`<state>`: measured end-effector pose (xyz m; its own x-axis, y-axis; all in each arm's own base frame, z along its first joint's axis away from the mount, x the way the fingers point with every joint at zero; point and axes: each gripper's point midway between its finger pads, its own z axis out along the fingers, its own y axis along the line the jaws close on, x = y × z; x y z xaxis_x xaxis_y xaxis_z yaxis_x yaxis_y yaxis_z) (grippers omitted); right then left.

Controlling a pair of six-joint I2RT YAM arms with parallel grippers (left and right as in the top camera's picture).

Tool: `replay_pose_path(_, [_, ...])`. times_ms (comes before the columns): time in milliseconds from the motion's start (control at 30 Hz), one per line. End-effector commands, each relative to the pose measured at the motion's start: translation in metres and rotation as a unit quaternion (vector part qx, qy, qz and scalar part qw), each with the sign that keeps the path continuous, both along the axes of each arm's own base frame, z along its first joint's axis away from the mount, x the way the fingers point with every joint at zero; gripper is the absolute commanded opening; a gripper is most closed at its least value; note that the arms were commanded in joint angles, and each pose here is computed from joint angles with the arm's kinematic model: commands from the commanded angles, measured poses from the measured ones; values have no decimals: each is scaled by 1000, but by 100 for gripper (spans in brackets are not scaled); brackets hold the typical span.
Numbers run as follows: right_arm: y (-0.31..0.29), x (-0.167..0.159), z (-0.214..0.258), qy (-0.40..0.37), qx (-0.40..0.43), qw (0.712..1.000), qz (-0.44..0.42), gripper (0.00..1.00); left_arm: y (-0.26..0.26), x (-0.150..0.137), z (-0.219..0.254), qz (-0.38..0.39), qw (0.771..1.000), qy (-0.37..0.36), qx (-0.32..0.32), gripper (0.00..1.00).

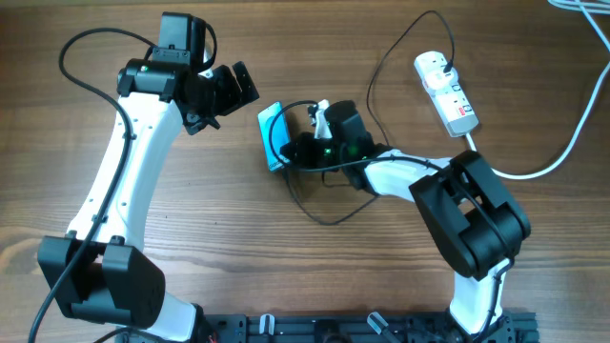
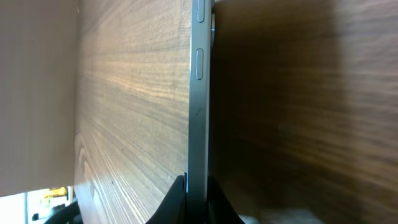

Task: Plug charger to phone and switch on socket

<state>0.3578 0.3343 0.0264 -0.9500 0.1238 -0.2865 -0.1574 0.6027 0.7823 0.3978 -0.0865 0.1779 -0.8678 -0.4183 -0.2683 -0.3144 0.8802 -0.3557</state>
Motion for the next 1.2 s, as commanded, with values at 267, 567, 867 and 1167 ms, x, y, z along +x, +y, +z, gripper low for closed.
replay_pose_path(267, [3, 2, -7, -3, -14, 1000, -14, 10, 4, 1, 9, 1, 1000, -14, 7, 100])
replay_pose_path(567, [2, 1, -8, 0, -16, 1000, -14, 21, 4, 1, 9, 1, 1000, -14, 7, 100])
replay_pose_path(867, [6, -6, -6, 10, -3, 1000, 6, 40, 4, 1, 9, 1, 1000, -14, 7, 100])
replay_pose_path(1167, [10, -18, -6, 31, 8, 999, 31, 63, 4, 1, 9, 1, 1000, -14, 7, 100])
